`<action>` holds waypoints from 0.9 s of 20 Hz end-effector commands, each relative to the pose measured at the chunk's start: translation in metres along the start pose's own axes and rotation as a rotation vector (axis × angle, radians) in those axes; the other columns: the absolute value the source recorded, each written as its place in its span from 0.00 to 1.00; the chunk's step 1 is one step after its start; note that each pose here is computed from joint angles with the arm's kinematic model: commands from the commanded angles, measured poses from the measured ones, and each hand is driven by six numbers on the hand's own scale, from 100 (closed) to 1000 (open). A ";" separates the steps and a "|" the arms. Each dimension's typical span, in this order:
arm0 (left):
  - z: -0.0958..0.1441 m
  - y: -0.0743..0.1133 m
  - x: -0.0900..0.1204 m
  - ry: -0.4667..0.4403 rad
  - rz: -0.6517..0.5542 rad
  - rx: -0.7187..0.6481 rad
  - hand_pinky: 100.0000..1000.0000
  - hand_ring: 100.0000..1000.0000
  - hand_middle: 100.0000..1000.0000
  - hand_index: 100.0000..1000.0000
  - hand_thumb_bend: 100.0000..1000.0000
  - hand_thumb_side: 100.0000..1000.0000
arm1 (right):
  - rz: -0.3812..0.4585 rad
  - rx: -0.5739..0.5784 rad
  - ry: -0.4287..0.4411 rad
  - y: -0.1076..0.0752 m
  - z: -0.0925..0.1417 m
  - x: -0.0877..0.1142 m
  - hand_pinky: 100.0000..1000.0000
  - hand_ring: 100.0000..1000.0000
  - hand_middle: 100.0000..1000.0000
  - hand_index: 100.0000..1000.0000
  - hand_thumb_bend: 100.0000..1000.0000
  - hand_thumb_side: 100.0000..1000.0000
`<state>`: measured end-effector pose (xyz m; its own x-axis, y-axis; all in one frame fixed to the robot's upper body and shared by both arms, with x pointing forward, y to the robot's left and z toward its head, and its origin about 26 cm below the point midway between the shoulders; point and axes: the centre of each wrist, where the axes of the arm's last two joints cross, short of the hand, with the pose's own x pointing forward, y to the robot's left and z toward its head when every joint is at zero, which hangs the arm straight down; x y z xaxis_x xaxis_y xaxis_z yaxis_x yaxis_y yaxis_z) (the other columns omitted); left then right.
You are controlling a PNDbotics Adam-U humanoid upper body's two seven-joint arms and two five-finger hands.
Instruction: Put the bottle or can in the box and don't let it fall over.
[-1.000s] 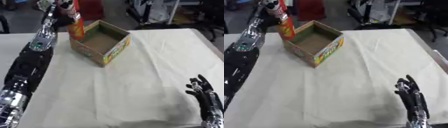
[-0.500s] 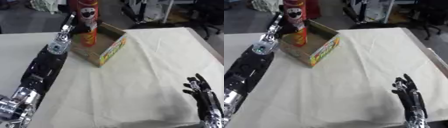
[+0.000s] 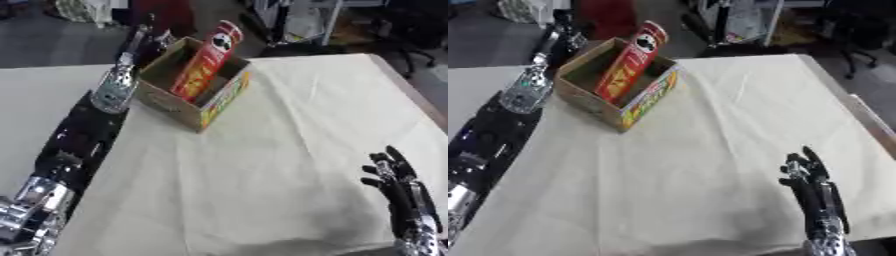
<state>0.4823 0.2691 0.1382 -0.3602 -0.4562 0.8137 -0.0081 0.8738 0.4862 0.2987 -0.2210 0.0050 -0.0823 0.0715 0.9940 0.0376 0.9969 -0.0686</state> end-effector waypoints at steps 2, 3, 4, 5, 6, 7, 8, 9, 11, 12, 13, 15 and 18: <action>0.001 0.035 0.012 -0.059 0.003 0.091 1.00 1.00 0.98 1.00 0.82 0.76 | -0.001 -0.005 -0.023 -0.002 -0.004 0.006 0.64 0.72 0.77 0.97 0.00 0.61; 0.006 0.041 0.011 -0.072 0.007 0.105 1.00 1.00 0.98 1.00 0.79 0.75 | 0.000 -0.009 -0.023 -0.002 -0.004 0.006 0.64 0.72 0.77 0.97 0.00 0.61; 0.011 0.049 0.009 -0.086 0.009 0.121 0.99 1.00 0.97 1.00 0.77 0.73 | 0.001 -0.015 -0.023 -0.004 -0.004 0.006 0.64 0.72 0.77 0.97 0.00 0.61; 0.017 0.055 0.006 -0.101 0.013 0.139 0.99 1.00 0.97 1.00 0.76 0.72 | 0.002 -0.021 -0.024 -0.005 -0.004 0.006 0.64 0.72 0.77 0.97 0.00 0.61; 0.024 0.062 0.004 -0.114 0.017 0.157 0.99 1.00 0.95 1.00 0.73 0.70 | 0.004 -0.028 -0.023 -0.006 -0.004 0.005 0.64 0.72 0.77 0.97 0.00 0.61; 0.030 0.067 0.002 -0.124 0.023 0.173 0.99 1.00 0.95 1.00 0.69 0.68 | 0.007 -0.034 -0.023 -0.008 -0.004 0.005 0.64 0.72 0.77 0.97 0.00 0.61; 0.037 0.072 -0.001 -0.130 0.030 0.187 0.99 1.00 0.95 1.00 0.66 0.65 | 0.010 -0.040 -0.024 -0.009 -0.004 0.006 0.64 0.72 0.77 0.97 0.00 0.61; 0.043 0.076 -0.003 -0.135 0.039 0.202 0.99 1.00 0.94 1.00 0.63 0.63 | 0.014 -0.048 -0.026 -0.012 -0.004 0.006 0.64 0.72 0.77 0.97 0.00 0.61; 0.057 0.084 -0.007 -0.135 0.065 0.235 0.99 1.00 0.94 0.99 0.62 0.61 | 0.022 -0.065 -0.027 -0.016 -0.004 0.006 0.64 0.72 0.77 0.97 0.00 0.61; 0.064 0.087 -0.009 -0.132 0.079 0.249 0.99 1.00 0.93 0.98 0.60 0.61 | 0.025 -0.071 -0.027 -0.017 -0.004 0.006 0.64 0.72 0.77 0.97 0.00 0.62; 0.071 0.089 -0.011 -0.123 0.097 0.272 0.98 1.00 0.92 0.98 0.58 0.62 | 0.028 -0.080 -0.027 -0.020 -0.004 0.006 0.64 0.72 0.77 0.97 0.00 0.62; 0.085 0.094 -0.014 -0.101 0.130 0.316 0.98 1.00 0.92 0.97 0.57 0.62 | 0.034 -0.096 -0.028 -0.023 -0.003 0.005 0.64 0.72 0.77 0.97 0.00 0.62; 0.106 0.090 -0.020 -0.063 0.163 0.381 0.98 1.00 0.91 0.96 0.56 0.62 | 0.039 -0.109 -0.030 -0.026 -0.003 0.006 0.64 0.72 0.77 0.97 0.00 0.62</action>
<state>0.3903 0.3728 0.1124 -0.3975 -0.3081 0.8643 -0.2623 0.9408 0.2147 0.2984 -0.2393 0.0049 -0.0831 0.0890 0.9926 0.1357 0.9877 -0.0772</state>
